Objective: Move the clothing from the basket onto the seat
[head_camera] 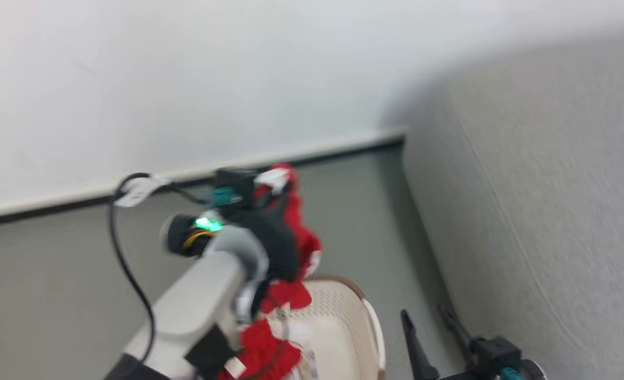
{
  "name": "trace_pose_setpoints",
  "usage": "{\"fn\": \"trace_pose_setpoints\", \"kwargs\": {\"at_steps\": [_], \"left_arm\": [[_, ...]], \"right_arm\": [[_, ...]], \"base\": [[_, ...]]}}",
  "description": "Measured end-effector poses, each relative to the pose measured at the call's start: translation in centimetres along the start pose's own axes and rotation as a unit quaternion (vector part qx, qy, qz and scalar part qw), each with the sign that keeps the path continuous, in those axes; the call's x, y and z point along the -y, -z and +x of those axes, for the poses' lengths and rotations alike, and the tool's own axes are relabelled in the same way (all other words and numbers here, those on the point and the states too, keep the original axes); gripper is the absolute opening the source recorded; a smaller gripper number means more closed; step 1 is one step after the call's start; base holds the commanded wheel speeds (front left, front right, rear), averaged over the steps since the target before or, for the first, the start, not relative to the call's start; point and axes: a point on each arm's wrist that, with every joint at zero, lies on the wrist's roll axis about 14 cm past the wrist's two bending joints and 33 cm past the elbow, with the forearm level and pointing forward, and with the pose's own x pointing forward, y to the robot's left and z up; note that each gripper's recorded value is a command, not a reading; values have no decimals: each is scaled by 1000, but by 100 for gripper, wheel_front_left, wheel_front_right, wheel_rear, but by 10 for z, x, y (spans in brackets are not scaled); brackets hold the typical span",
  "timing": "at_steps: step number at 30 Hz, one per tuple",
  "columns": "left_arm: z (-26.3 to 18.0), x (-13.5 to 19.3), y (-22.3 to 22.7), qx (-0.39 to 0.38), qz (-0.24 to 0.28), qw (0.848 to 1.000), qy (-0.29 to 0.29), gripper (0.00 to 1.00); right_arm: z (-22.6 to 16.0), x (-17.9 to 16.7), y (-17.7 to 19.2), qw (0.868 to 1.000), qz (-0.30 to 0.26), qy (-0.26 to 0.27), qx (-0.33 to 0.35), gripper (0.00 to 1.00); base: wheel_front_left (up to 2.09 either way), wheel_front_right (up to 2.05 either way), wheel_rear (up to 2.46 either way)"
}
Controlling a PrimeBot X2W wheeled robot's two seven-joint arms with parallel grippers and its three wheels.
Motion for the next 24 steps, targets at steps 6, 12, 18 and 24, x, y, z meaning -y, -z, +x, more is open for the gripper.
{"fn": "trace_pose_setpoints", "kwargs": {"at_steps": [6,12,18,24], "left_arm": [[-43,32,-74,79,30,996,-2,0],[-82,47,-118,132,52,990,-6,0],[-105,51,-127,145,53,988,-5,0],[-114,62,-127,143,49,988,15,0]], "right_arm": [[11,-41,-30,997,-21,-69,38,100],[18,-68,-53,991,-43,-112,63,100],[24,-84,-64,986,-64,-137,70,100],[33,-92,-67,983,-82,-152,64,100]], "base": [[0,0,0],[0,0,0],[0,0,0],[0,0,0]]}}
